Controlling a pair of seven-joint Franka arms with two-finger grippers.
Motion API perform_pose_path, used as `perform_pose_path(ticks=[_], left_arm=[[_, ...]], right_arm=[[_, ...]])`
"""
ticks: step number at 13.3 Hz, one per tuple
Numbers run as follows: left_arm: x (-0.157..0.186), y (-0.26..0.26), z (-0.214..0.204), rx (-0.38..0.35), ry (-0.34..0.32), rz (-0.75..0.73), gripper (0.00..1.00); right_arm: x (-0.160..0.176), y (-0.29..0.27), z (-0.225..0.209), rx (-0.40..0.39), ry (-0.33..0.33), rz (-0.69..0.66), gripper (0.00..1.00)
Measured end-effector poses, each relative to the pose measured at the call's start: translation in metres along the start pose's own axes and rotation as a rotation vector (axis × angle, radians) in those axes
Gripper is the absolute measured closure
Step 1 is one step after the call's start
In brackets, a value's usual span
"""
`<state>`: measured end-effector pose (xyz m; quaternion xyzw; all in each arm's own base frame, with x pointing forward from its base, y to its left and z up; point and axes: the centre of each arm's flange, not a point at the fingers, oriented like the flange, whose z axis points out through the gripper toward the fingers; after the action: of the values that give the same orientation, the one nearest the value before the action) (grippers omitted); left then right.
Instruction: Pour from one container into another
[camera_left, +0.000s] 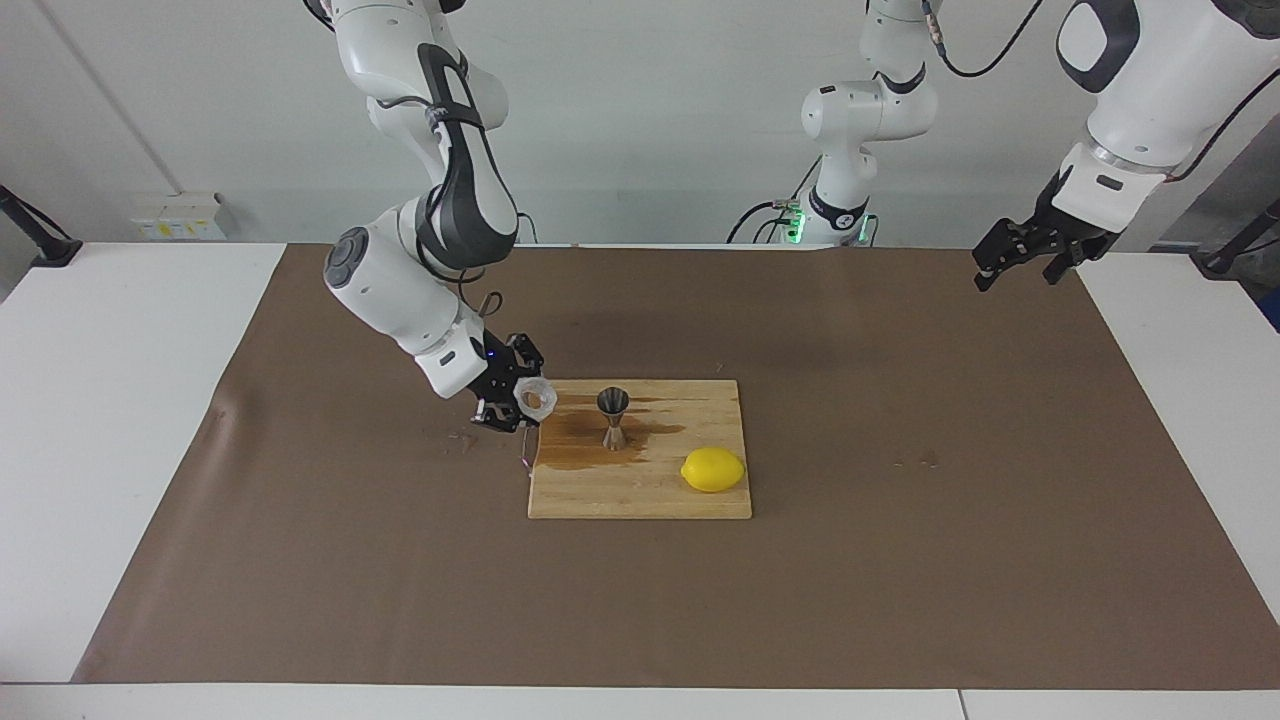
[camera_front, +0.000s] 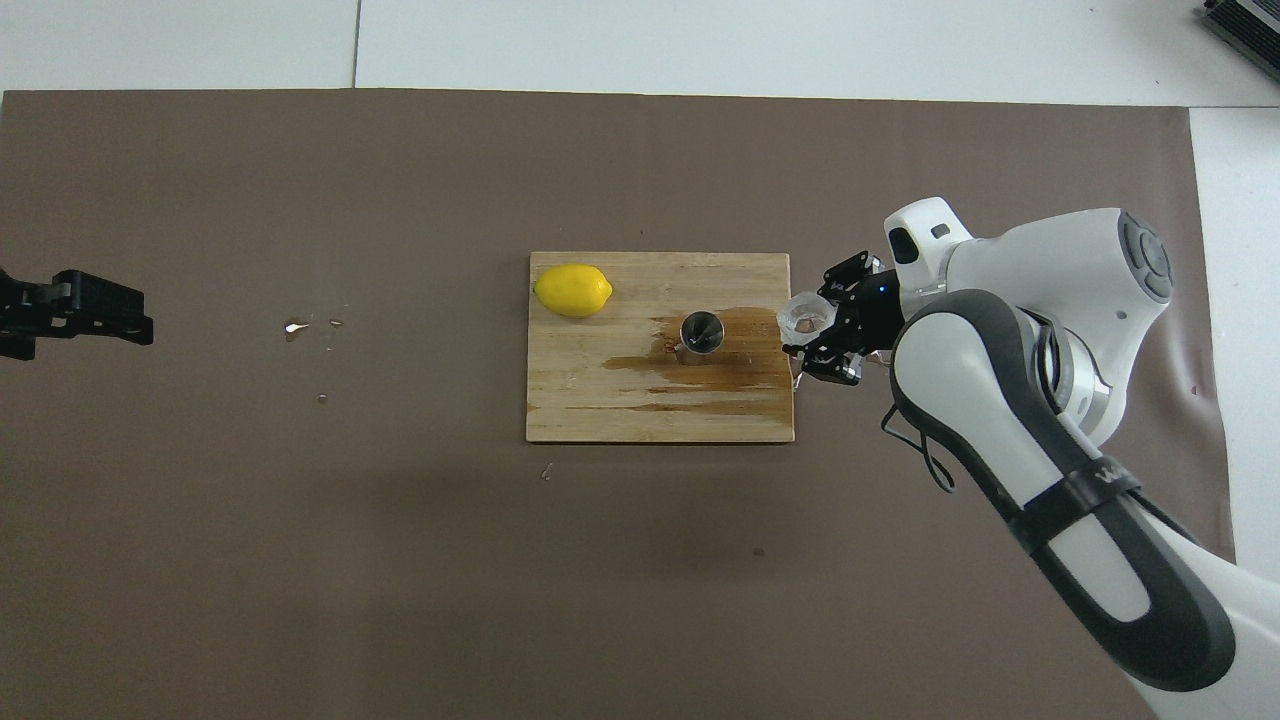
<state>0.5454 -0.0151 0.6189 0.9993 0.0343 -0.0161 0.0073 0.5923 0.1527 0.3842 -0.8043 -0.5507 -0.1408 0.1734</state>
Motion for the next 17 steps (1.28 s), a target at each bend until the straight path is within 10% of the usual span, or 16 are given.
perform_pose_path(ticks=[17], left_arm=[[-0.006, -0.002, 0.000, 0.003, -0.034, -0.005, 0.00]], right_arm=[[0.083, -0.053, 0.021, -0.275, -0.376, -0.205, 0.50]])
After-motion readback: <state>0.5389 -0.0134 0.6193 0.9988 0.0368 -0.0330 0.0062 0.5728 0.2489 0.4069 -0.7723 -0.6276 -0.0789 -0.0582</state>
